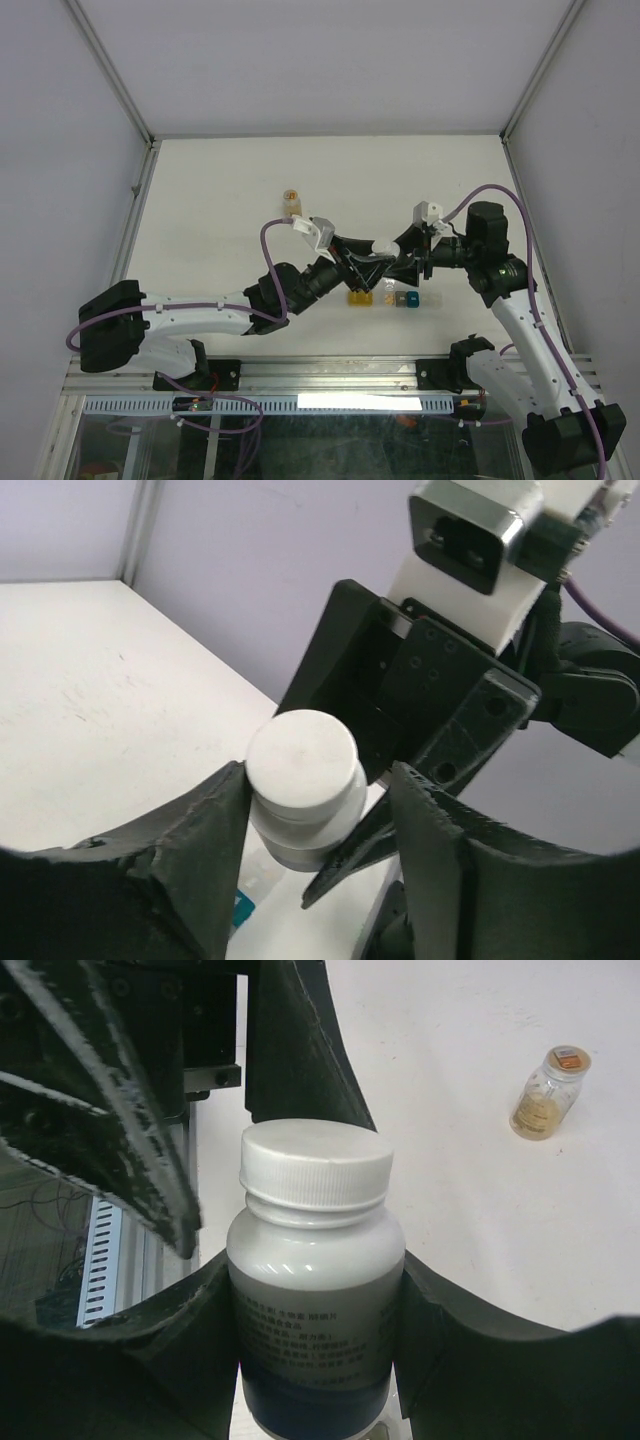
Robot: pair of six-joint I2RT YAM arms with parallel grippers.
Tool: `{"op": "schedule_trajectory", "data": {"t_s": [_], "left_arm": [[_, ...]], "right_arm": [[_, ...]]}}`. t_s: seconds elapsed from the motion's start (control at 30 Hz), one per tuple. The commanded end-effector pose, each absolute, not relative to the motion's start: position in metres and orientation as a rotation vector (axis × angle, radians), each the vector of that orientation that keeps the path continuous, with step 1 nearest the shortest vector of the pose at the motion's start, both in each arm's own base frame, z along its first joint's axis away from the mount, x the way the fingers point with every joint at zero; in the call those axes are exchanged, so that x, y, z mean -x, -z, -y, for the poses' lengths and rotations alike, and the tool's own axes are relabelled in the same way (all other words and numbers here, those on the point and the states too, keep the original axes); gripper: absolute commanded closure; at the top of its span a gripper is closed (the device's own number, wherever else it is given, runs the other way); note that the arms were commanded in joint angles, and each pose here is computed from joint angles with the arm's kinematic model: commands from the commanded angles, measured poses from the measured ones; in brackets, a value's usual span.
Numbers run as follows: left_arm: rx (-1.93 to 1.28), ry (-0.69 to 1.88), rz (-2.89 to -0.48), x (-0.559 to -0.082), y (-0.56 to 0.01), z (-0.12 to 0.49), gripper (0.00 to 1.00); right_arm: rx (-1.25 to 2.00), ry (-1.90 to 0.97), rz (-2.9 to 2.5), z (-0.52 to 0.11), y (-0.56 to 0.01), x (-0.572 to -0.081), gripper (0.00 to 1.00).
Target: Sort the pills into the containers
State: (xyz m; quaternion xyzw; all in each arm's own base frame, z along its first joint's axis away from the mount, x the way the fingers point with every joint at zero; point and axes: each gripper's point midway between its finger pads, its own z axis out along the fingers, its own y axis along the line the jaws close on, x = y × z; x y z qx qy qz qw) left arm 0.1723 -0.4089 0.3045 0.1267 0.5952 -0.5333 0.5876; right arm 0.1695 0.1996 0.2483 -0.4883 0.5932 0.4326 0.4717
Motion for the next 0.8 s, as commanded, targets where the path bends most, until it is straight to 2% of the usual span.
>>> {"op": "schedule_trajectory", "data": {"t_s": [0.0,0.17,0.3,0.5,0.6,0.77], "left_arm": [[-0.382,1.299,-1.387,-0.149,-0.309,0.414,0.36],[-0.375,1.283,-1.405,-0.150,-0.308,0.408,0.17],[-0.359,1.257,-1.416,-0.151,-0.306,0.395,0.08],[-0.388,1.239,-1.403,-0.144,-0.308,0.370,0.01],[-0.502,1.299,-1.323,-0.128,-0.330,0.363,0.01],[-0.660,1.399,-1.326,-0.135,-0.348,0.360,0.01]], "right_arm": [[1.193,-1.024,-1.396,-0.200,-0.262,-0.178,1.00],[1.195,-1.030,-1.395,-0.201,-0.262,-0.177,1.00],[1.199,-1.033,-1.391,-0.201,-0.263,-0.176,1.00],[1.223,-1.052,-1.370,-0.202,-0.261,-0.171,1.00],[1.250,-1.087,-1.345,-0.203,-0.261,-0.165,1.00],[1.288,-1.162,-1.301,-0.205,-0.262,-0.152,1.00]]}}
